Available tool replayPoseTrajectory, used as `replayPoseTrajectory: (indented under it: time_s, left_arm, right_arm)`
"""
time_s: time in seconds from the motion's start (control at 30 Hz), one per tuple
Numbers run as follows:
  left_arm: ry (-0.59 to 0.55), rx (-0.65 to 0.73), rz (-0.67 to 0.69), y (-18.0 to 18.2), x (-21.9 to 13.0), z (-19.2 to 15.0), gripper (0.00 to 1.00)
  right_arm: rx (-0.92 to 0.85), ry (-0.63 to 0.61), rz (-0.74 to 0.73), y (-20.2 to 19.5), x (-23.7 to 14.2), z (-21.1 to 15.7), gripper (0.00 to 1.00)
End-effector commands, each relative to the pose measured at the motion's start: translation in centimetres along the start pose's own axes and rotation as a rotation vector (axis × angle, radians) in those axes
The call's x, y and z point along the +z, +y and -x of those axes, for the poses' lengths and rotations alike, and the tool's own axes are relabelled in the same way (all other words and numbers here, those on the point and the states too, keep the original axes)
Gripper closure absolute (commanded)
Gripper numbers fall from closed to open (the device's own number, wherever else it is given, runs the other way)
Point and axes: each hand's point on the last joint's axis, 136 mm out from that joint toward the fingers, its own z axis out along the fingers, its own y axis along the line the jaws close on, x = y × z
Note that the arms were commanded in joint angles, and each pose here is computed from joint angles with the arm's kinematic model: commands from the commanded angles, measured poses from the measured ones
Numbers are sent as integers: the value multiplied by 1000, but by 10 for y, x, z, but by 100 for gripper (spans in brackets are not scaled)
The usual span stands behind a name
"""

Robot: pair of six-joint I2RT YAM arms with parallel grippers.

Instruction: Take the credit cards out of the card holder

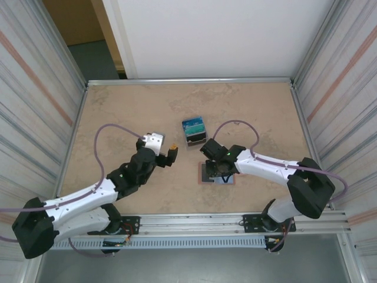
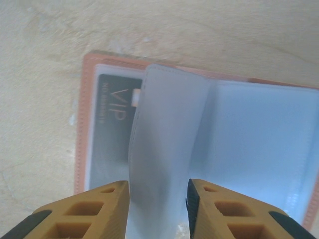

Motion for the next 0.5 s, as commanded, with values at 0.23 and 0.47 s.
replayPoseTrajectory:
  time_s: [0.23,0.47]
  left_arm:
    - [-33,149,-28,-27,11,22,1]
    - [48,315,-134,-70,32,4,1]
  right_arm:
    - [143,-8,-44,-49,-9,-4,65]
    - [224,20,-54,-71,-4,-9,66]
